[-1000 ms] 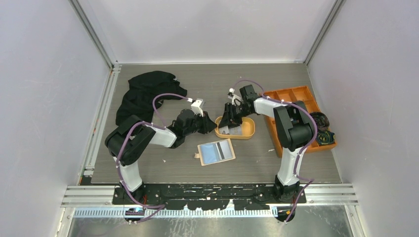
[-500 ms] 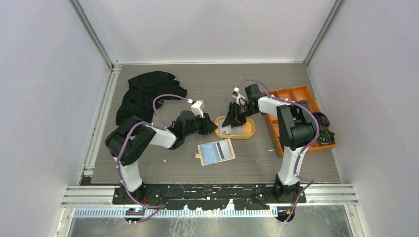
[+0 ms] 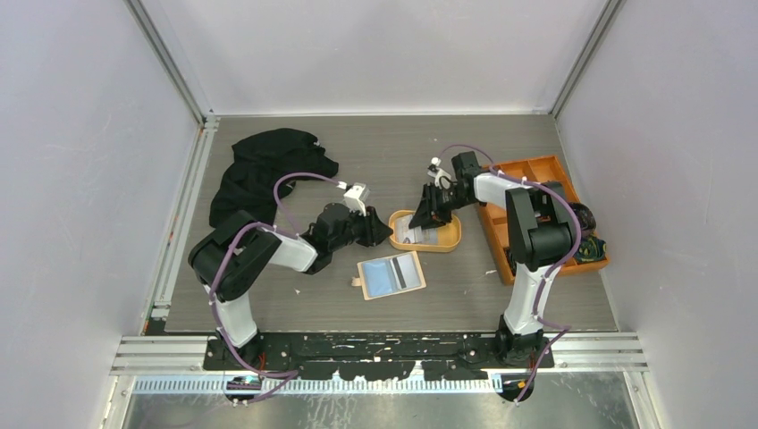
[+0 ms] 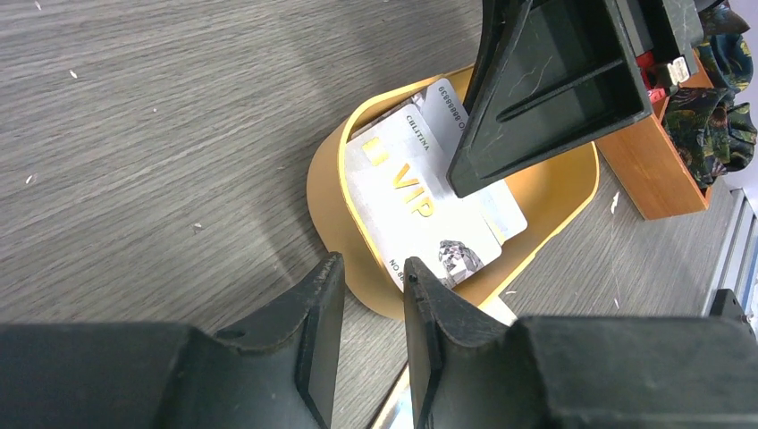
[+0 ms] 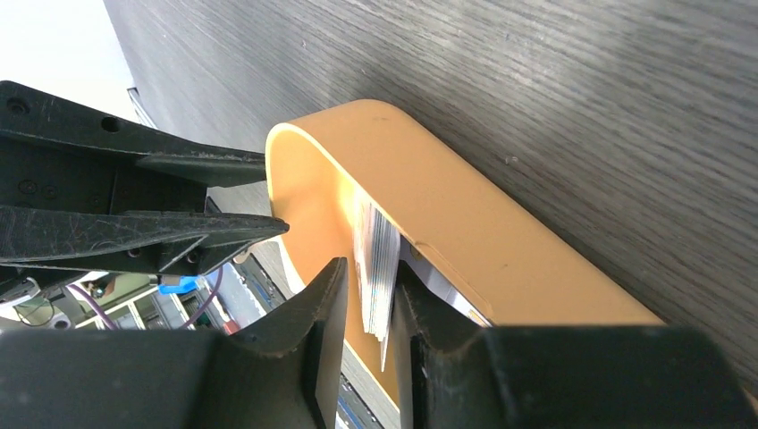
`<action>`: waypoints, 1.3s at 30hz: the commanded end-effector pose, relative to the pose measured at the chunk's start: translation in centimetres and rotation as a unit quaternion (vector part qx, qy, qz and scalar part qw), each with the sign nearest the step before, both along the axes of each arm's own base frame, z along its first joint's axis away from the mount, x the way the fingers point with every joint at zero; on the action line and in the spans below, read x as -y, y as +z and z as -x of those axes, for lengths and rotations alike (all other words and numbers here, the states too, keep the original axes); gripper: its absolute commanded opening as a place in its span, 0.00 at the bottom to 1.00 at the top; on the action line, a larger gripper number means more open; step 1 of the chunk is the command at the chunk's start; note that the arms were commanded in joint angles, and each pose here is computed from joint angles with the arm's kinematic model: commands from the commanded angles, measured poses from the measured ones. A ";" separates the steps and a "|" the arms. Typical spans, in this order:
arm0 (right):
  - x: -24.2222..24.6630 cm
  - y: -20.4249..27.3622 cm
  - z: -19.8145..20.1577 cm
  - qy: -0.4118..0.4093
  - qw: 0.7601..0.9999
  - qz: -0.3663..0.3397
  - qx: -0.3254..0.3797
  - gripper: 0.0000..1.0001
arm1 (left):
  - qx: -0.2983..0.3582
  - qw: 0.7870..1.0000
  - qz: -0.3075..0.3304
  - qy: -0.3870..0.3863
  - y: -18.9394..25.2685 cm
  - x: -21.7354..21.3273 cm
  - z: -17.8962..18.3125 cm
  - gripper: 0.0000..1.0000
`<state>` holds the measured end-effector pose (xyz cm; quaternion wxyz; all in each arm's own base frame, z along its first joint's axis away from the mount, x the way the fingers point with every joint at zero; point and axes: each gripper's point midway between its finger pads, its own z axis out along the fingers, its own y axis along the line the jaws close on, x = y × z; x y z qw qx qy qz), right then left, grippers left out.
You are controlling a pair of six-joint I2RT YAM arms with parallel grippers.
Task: Put the credit cards into the card holder
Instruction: Pick up the credit card from the storage box.
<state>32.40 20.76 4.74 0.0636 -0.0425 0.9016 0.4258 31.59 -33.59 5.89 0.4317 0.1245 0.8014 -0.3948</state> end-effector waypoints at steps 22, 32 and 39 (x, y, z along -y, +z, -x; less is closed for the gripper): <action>2.2 2.3 -2.0 -0.020 0.999 0.005 0.045 0.01 | 0.064 0.998 0.027 0.007 3.4 -0.2 -0.5 0.32; 5.4 4.6 -1.7 0.008 0.993 0.056 0.106 0.01 | 0.123 0.991 0.052 0.026 5.6 -2.0 0.3 0.34; 5.2 8.8 -0.4 0.064 0.980 0.031 0.186 0.01 | 0.167 0.980 0.101 0.038 8.0 -3.5 1.7 0.48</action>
